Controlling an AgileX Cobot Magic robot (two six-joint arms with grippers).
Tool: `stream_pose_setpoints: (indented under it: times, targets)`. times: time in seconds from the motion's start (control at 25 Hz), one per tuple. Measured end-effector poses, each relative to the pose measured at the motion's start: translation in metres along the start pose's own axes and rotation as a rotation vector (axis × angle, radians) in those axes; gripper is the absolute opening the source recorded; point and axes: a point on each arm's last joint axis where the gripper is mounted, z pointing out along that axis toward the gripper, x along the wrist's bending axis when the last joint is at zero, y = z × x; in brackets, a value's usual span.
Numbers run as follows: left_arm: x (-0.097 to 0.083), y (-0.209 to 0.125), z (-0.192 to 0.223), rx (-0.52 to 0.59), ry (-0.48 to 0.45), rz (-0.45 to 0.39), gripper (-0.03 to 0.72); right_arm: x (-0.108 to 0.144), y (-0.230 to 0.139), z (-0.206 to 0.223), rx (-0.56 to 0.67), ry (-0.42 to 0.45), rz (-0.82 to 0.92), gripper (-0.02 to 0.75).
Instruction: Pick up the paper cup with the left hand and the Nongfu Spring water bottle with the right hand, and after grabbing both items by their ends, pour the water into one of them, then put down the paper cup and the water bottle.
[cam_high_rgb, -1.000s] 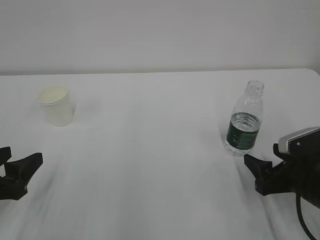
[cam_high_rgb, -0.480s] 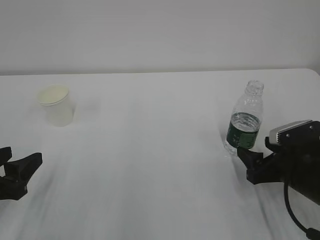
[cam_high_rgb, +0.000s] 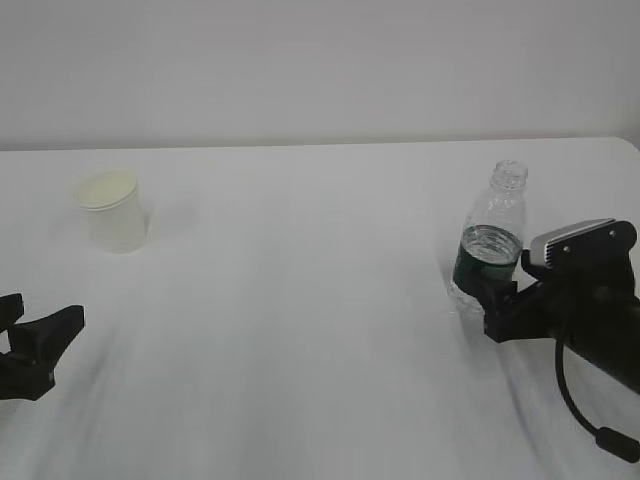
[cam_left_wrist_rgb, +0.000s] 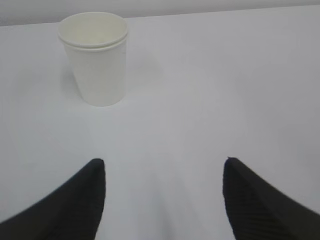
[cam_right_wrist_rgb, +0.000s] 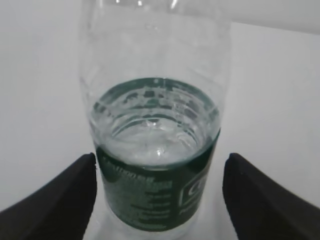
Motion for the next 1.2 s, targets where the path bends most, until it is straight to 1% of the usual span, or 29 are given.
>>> stream_pose_setpoints:
  times: [0.24,0.48,0.8,1.2]
  targets:
    - [0.000,0.000,0.000,0.000,0.000,0.000,0.524,-0.002,0.005,0.006,-0.024,0.000,-0.003,0.589]
    - [0.000,0.000,0.000,0.000,0.000,0.000,0.524,-0.003,-0.002,0.018,-0.011,0.012,0.004,0.588]
    - [0.000,0.000,0.000,0.000,0.000,0.000,0.524,-0.005,0.007,0.032,-0.060,0.025,-0.003,0.588]
    - [0.000,0.000,0.000,0.000,0.000,0.000,0.524,-0.004,-0.004,0.039,-0.034,0.042,0.013,0.589]
